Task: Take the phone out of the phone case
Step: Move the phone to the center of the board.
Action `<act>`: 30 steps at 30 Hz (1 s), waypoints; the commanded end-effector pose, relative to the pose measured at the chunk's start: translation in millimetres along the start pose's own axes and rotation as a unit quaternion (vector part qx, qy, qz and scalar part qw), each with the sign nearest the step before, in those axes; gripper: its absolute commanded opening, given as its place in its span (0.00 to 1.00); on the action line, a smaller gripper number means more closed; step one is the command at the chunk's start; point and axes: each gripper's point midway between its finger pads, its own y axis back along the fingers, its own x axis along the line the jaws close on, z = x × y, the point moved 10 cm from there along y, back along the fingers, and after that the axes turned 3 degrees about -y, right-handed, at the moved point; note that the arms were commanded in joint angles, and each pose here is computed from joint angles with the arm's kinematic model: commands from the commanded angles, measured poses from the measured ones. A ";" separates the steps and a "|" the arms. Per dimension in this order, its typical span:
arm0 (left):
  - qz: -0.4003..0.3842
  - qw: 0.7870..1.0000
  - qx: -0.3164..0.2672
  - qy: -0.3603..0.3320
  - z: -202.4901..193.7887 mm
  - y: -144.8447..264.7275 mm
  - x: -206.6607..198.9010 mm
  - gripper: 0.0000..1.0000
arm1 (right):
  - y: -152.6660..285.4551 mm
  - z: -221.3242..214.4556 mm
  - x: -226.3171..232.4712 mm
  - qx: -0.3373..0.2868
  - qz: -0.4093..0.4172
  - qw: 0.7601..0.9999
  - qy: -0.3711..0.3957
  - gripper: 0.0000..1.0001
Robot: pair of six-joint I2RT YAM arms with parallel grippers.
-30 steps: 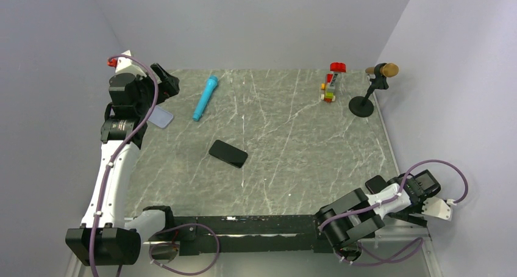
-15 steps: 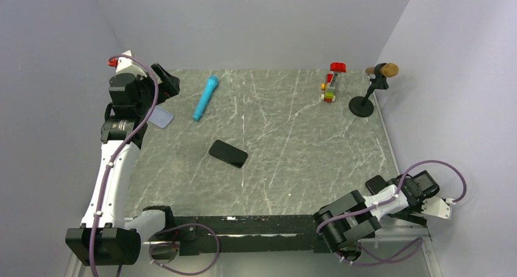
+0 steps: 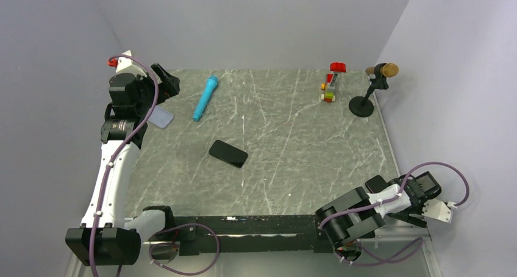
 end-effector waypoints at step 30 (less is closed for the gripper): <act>-0.033 0.999 -0.022 -0.006 7.9 2.1 -7.3 1.00 | 15.0 -50.3 -5.9 0.138 0.079 0.987 -0.010 1.00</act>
